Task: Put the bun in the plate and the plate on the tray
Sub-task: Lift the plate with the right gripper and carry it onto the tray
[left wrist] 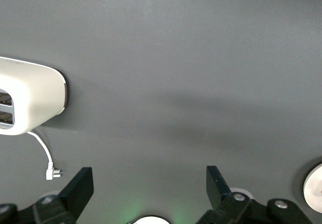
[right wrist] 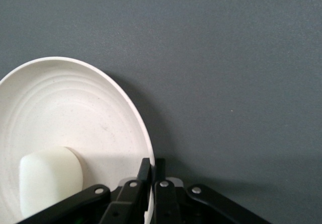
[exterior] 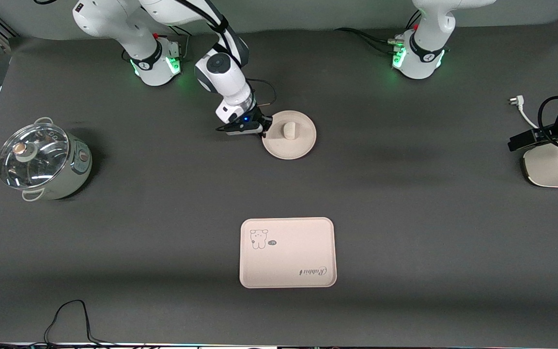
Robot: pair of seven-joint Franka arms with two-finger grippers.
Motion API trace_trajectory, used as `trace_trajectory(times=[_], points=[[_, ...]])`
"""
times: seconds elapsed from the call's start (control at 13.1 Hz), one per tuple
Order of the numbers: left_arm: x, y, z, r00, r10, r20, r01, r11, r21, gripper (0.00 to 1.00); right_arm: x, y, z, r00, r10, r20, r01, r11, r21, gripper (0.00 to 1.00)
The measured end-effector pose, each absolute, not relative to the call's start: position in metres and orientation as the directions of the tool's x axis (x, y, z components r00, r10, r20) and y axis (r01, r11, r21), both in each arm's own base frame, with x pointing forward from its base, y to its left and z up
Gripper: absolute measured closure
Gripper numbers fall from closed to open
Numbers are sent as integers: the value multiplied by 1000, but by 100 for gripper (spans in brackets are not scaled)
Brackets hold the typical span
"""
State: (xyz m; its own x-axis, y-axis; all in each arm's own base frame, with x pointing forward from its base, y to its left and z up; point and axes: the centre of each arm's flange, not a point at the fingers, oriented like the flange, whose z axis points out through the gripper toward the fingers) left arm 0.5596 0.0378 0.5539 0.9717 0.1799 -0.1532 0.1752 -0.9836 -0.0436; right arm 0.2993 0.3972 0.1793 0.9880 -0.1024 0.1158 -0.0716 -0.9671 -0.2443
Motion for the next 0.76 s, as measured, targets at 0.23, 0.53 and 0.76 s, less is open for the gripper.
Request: trace_trajectory(times=[0.23,0.53,0.76], points=[[560,38,553,972,180,-154,175,-984,-44,0,300,398,180,988,-103,117,-72,-967,-246,96],[560,38,553,971,180,-155,175,-984,-44,0,310,403,205,983,-116,140,-73,-957,-280,96],[560,38,553,971,180,-159,175,-984,-44,0,321,407,255,983,-124,134,-80,-952,-294,96]])
